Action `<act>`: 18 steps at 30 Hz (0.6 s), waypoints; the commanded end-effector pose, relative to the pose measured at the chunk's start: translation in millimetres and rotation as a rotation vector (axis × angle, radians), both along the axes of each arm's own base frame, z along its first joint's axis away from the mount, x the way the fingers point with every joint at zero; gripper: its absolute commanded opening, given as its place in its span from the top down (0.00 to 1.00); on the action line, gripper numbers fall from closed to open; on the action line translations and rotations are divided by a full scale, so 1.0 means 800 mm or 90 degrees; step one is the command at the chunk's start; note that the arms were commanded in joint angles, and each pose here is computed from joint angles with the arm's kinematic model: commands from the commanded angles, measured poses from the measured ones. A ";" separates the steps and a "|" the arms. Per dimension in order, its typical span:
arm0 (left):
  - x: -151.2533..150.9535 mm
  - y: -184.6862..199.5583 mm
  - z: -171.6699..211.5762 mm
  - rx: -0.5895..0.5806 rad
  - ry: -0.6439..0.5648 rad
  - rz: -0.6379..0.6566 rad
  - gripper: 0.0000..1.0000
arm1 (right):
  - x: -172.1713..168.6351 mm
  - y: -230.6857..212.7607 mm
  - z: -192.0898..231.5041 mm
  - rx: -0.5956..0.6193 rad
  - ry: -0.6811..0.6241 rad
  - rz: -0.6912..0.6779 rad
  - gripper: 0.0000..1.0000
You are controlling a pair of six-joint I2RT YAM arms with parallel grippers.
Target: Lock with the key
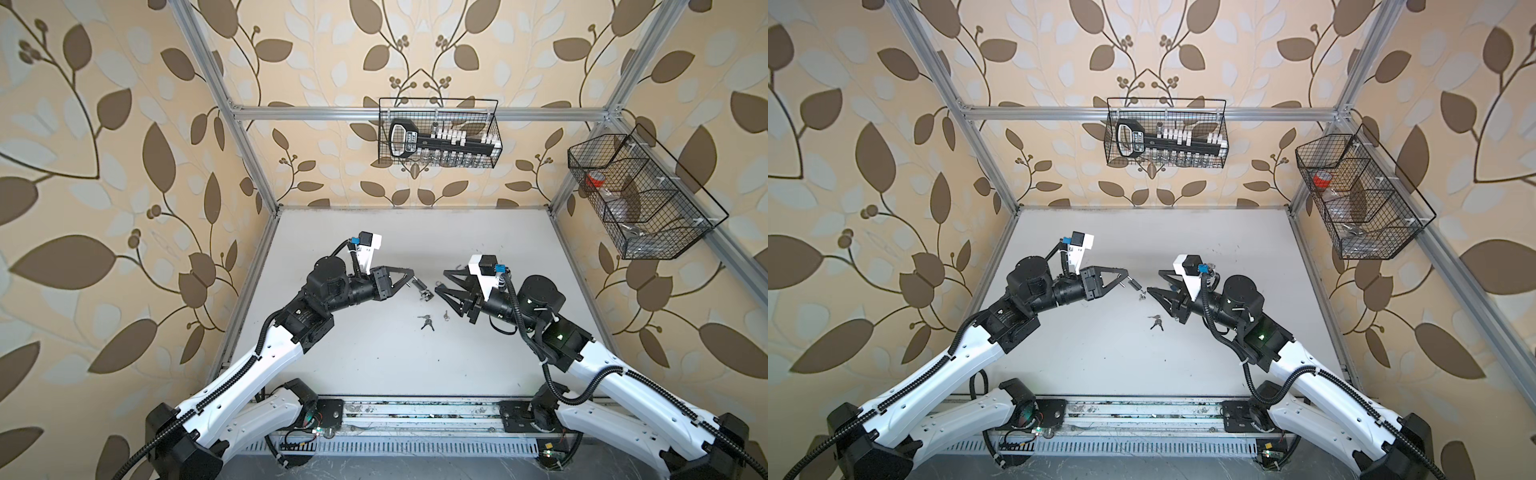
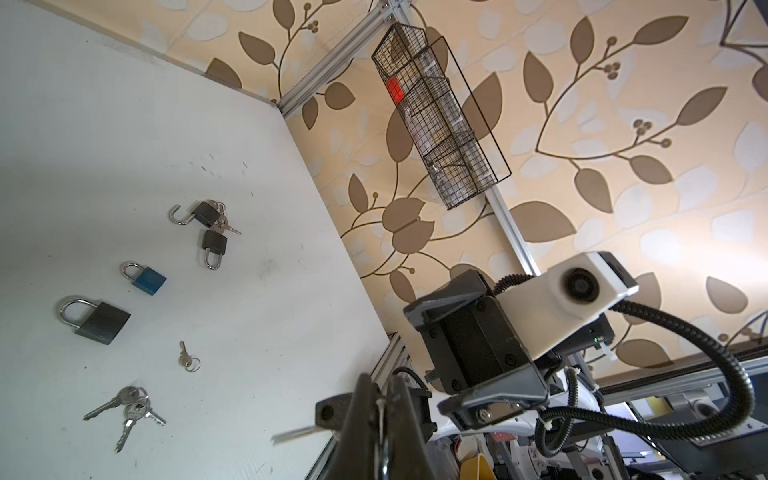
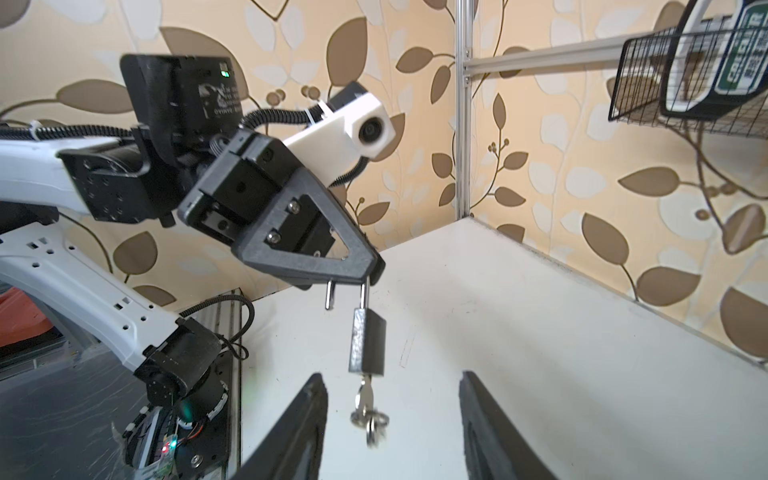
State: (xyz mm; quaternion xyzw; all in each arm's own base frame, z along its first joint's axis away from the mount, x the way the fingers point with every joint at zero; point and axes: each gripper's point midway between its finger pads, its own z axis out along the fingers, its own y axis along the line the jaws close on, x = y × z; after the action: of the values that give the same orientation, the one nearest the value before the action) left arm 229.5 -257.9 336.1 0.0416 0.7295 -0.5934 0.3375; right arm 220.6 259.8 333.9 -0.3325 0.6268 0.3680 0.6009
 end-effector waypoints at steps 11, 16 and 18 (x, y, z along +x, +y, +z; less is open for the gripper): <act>-0.014 0.006 0.070 -0.108 -0.052 -0.004 1.00 | -0.006 0.045 0.030 -0.053 -0.092 0.037 0.56; -0.015 0.005 0.077 -0.117 -0.058 -0.009 1.00 | 0.002 0.049 0.029 -0.052 -0.074 0.026 0.66; -0.015 0.006 0.080 -0.120 -0.062 -0.009 1.00 | 0.006 0.050 0.021 -0.061 -0.064 0.020 0.66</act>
State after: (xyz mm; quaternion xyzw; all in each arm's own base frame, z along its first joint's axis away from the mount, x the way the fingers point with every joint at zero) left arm 229.0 -253.7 352.7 0.0109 0.7041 -0.6237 0.3394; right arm 222.3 298.8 339.9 -0.3947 0.6089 0.3351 0.6010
